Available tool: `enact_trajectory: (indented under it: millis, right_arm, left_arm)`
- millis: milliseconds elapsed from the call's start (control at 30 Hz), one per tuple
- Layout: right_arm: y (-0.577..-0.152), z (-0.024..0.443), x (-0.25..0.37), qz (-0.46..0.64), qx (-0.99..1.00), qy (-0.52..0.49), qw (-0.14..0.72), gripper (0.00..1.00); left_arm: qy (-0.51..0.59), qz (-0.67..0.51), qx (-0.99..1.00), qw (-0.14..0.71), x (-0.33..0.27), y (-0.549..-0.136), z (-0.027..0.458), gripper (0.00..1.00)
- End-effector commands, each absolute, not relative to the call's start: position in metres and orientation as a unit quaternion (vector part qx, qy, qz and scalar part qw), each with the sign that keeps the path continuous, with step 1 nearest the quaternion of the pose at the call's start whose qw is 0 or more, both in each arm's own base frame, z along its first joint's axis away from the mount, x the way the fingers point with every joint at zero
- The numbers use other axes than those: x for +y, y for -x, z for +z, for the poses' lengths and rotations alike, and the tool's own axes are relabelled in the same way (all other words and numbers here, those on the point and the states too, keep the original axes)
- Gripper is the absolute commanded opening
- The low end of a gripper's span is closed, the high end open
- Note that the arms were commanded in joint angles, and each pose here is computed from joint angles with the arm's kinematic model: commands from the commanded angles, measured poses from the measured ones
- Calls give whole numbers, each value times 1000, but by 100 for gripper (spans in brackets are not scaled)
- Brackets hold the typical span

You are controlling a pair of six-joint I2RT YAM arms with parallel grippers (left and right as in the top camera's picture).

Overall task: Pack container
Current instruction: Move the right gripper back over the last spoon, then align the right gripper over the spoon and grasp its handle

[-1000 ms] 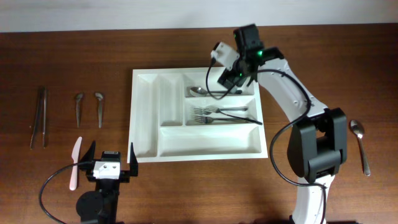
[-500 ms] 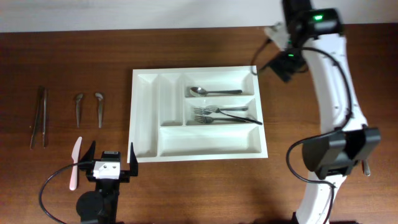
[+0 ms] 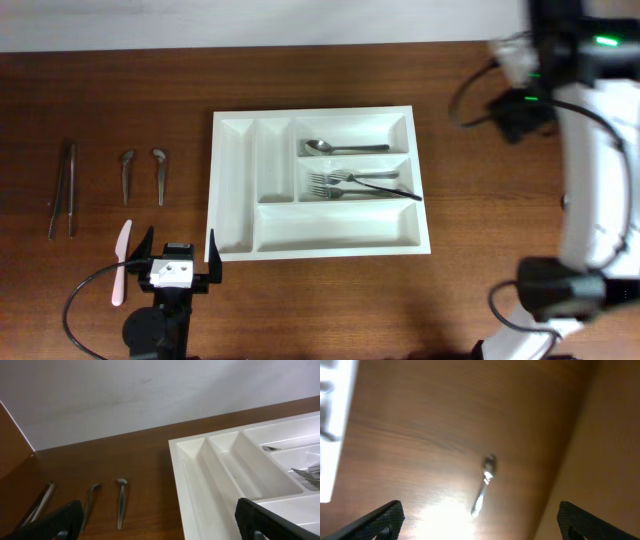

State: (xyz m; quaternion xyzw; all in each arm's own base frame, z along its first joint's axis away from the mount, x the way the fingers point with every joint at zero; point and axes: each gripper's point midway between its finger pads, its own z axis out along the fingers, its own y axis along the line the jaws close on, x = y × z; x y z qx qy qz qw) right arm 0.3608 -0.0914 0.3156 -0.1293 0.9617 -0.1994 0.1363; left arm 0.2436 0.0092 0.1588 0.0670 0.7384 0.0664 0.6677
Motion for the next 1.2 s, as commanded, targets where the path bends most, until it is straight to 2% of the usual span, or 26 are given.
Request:
enact_trajectory:
  millis: [0, 100, 200, 433, 600, 667, 800, 1000, 1167]
  right_arm:
    - [-316, 350, -140, -184, 965, 1, 187, 99]
    - [-290, 343, -165, -120, 970, -69, 199, 99]
    - [-259, 317, -196, -93, 975, -119, 160, 99]
    - [-230, 236, -215, -8, 991, -111, 79, 99]
    - [-244, 207, -245, -46, 988, -114, 89, 99]
    - [-250, 194, -252, -55, 991, -86, 90, 99]
    - [-243, 162, -258, -52, 997, -38, 41, 99]
    - [-250, 117, -258, -18, 999, -37, 21, 99]
    - [-266, 97, -251, 28, 999, -12, 42, 99]
  left_arm:
    - [-69, 76, 738, 667, 11, -243, 158, 99]
    - [-69, 76, 738, 667, 11, -243, 158, 99]
    - [-69, 76, 738, 667, 11, -243, 158, 99]
    - [-69, 76, 738, 667, 11, -243, 158, 99]
    - [-69, 76, 738, 667, 11, -243, 158, 99]
    - [-69, 76, 738, 667, 11, -243, 158, 99]
    - [-69, 76, 738, 667, 11, -243, 158, 99]
    - [-69, 76, 738, 667, 11, -243, 158, 99]
    - [-69, 76, 738, 667, 11, -243, 158, 99]
